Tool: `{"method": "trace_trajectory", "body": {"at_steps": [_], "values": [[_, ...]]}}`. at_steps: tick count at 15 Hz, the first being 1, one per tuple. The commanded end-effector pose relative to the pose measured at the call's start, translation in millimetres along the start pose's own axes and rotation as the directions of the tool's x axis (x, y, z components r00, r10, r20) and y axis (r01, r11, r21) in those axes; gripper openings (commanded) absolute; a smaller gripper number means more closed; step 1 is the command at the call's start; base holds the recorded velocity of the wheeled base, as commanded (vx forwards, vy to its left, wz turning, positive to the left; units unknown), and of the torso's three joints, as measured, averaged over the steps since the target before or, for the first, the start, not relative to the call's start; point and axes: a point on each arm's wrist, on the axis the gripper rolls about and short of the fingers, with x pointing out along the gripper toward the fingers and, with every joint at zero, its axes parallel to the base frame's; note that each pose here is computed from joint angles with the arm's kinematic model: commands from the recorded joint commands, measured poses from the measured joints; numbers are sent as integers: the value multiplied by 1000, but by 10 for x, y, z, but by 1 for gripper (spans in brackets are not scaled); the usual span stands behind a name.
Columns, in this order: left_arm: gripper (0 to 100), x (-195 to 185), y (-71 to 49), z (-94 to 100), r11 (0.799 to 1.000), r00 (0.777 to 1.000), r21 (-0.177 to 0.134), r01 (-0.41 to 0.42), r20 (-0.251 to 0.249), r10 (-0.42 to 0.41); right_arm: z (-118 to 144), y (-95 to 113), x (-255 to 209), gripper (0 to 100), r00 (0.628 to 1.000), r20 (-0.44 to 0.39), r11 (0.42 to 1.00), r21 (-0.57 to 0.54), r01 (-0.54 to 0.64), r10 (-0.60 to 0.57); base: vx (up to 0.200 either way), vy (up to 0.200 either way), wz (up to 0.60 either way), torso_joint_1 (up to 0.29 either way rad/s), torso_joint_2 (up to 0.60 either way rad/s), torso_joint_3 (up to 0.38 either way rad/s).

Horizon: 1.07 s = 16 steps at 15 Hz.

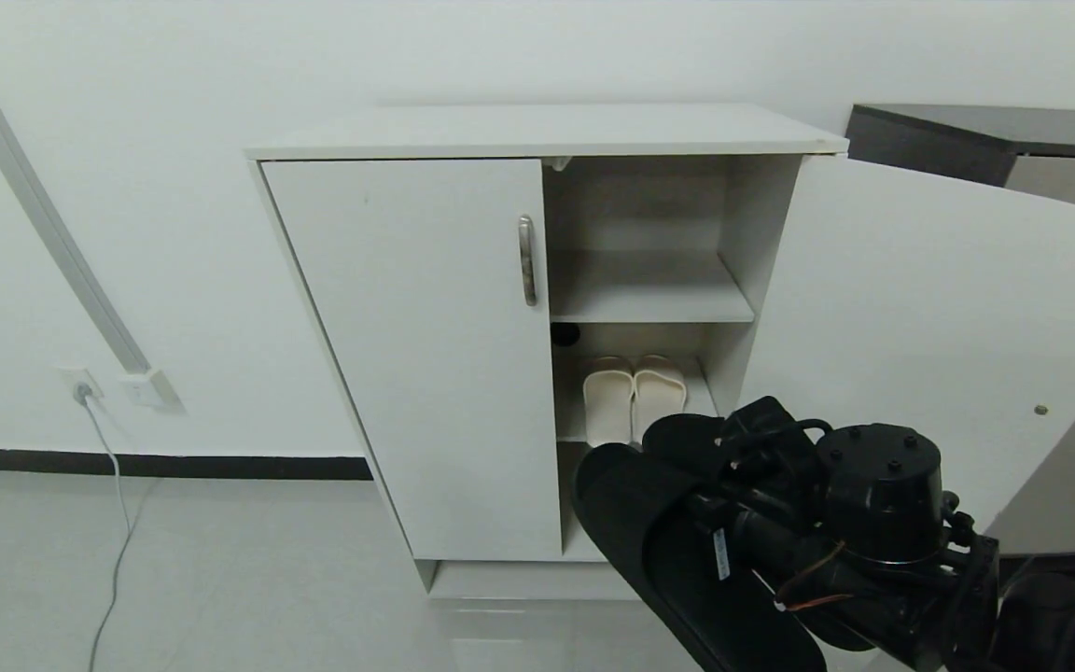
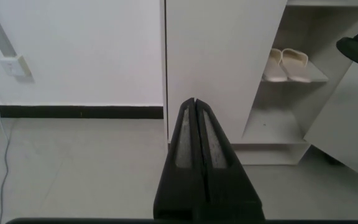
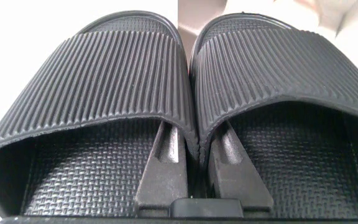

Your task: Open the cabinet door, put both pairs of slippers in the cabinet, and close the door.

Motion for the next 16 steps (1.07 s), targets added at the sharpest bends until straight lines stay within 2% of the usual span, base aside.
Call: {"method": "trace_trajectory", "body": {"at_steps": [1, 5, 7, 16], "values": [[0, 1, 0, 0, 1000, 1000, 0, -1, -1, 1, -9, 4, 5, 0, 1000, -3, 1000, -1, -1, 1, 0, 0, 0, -22, 437, 417], [0, 1, 0, 0, 1000, 1000, 0, 1, -1, -1, -26, -1, 4, 0, 1000, -8, 1000, 0, -2, 2, 0, 0, 0, -2, 240, 243], [0, 1, -1, 0, 1000, 1000, 3, 4, -1, -4, -12, -8, -3, 0, 1000, 24, 1000, -8, 1, -1, 0, 0, 0, 1, 28, 23], [0, 1, 0, 0, 1000, 1000, 1, 1, -1, -1, -135, 47, 147, 0, 999, 52, 1000, -21, -6, 7, 0, 0, 0, 0, 0, 0]]}}
